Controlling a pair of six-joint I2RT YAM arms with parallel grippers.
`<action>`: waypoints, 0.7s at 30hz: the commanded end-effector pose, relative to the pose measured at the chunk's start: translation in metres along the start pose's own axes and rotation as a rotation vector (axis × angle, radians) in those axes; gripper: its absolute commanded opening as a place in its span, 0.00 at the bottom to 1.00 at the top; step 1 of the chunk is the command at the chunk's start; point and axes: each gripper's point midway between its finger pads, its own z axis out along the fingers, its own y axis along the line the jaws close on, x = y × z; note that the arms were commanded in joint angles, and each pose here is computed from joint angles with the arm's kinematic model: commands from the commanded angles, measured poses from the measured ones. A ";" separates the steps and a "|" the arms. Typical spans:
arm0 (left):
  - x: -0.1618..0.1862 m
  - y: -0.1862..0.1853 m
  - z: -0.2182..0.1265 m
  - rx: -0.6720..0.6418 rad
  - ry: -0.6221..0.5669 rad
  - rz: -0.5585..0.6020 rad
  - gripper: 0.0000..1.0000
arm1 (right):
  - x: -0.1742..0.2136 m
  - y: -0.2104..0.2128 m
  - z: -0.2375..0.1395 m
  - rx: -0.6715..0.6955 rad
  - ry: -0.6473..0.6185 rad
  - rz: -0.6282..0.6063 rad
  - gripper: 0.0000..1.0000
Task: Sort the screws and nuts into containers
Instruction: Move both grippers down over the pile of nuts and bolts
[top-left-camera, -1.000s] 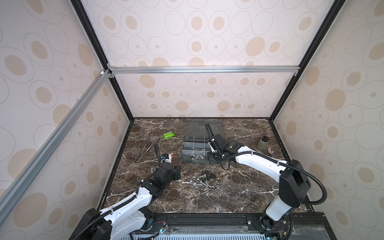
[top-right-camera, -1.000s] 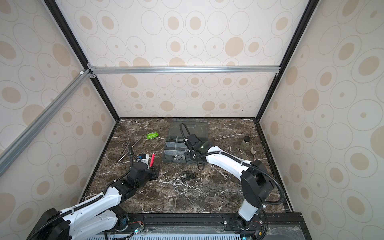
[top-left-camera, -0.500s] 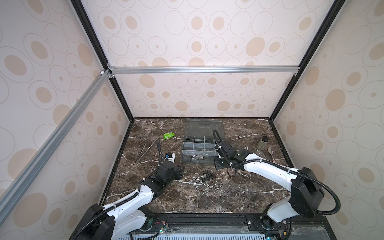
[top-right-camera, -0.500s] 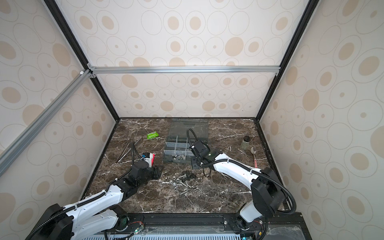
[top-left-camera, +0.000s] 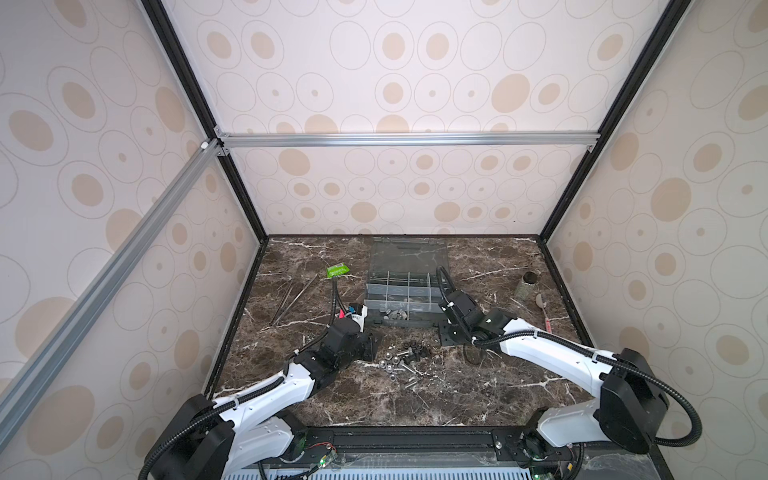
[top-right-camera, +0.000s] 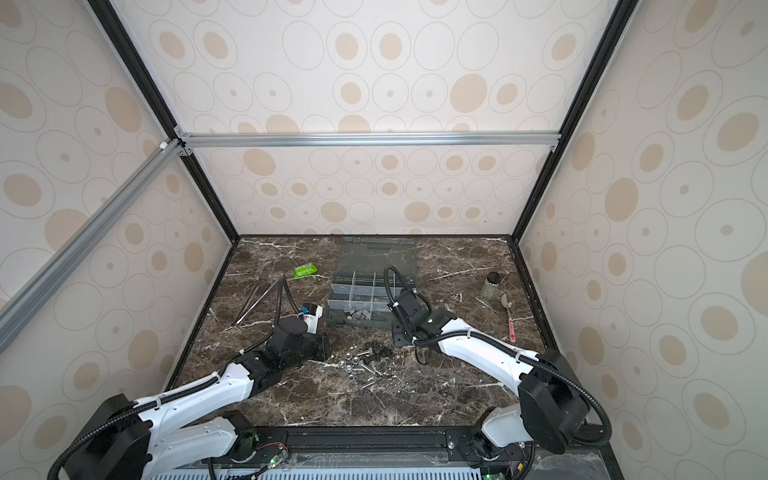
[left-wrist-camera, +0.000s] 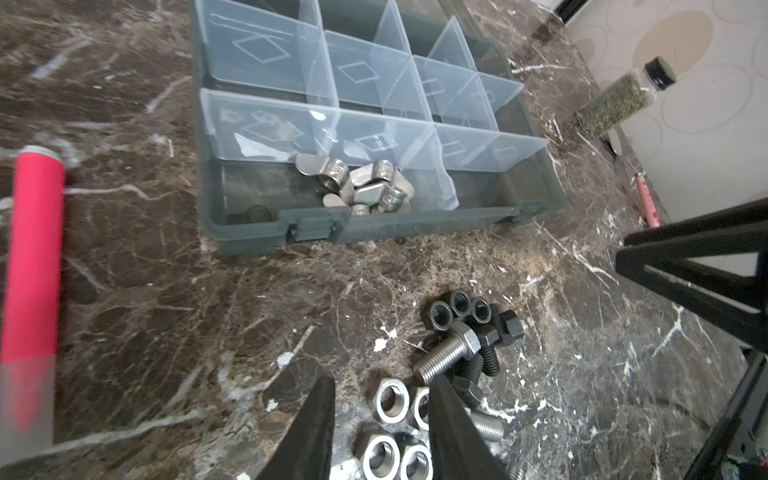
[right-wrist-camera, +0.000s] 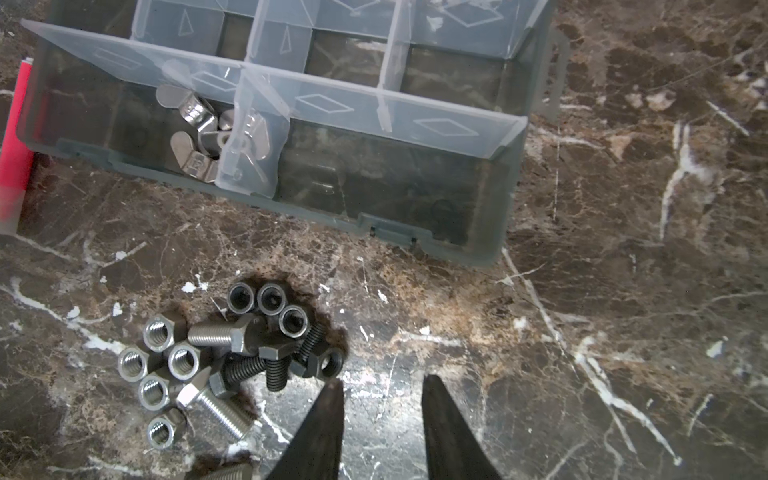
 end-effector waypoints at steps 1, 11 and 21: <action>0.000 -0.015 0.004 0.029 0.027 0.044 0.36 | 0.005 -0.014 -0.004 0.034 -0.015 0.041 0.35; 0.011 -0.018 0.017 -0.007 0.100 0.097 0.35 | 0.024 -0.031 -0.007 0.061 -0.020 0.092 0.35; 0.032 -0.012 0.034 -0.090 0.221 0.162 0.38 | 0.028 -0.035 -0.008 0.067 -0.019 0.099 0.35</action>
